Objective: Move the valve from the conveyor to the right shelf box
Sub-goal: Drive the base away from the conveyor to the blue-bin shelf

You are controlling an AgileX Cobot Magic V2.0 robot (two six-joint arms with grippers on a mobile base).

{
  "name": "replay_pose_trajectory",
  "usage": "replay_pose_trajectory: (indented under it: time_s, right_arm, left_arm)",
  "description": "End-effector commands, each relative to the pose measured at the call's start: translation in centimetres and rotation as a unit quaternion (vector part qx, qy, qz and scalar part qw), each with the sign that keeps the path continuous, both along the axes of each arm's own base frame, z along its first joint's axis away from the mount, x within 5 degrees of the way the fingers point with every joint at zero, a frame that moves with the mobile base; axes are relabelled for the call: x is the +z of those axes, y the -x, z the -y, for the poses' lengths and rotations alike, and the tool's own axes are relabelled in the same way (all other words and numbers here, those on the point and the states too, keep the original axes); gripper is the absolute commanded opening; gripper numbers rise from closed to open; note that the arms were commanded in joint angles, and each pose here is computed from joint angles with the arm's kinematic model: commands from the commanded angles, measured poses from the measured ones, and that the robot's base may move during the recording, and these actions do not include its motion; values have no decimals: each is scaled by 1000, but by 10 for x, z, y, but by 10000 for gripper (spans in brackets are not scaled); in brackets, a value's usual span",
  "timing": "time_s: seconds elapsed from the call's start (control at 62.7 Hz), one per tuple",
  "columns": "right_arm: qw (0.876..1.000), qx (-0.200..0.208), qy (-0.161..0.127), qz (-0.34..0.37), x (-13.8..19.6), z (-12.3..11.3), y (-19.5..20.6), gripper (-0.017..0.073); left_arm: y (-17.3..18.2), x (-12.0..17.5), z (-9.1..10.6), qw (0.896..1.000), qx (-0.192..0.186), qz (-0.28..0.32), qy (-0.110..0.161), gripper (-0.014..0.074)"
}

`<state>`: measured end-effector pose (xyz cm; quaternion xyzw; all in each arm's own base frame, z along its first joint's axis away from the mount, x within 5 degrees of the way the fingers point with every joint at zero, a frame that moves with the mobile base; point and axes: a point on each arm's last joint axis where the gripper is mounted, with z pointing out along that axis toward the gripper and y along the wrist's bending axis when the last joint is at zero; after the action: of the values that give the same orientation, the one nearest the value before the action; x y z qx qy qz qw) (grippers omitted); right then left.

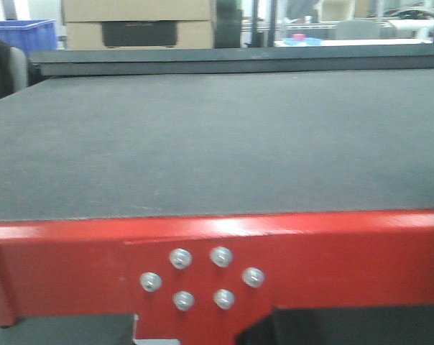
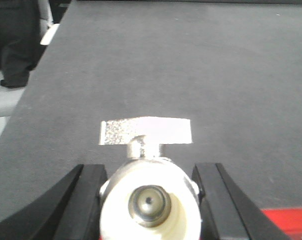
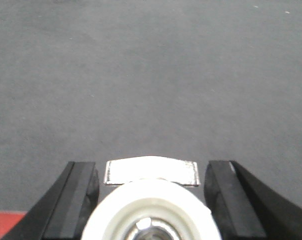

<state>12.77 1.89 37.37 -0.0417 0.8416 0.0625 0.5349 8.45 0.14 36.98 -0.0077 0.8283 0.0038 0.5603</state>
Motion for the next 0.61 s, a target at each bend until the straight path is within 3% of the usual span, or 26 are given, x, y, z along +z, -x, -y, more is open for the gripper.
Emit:
replay_pose_trajectory:
  time_s: [0.0,0.59]
  right_arm:
    - [999,-4,0,47,10,1,0,-162]
    - [999,-4,0,47,10,1,0,-162]
  left_arm:
    - [0,8,1,999,-1,36,4,-111]
    - [0,8,1,999,-1,36,4,-111]
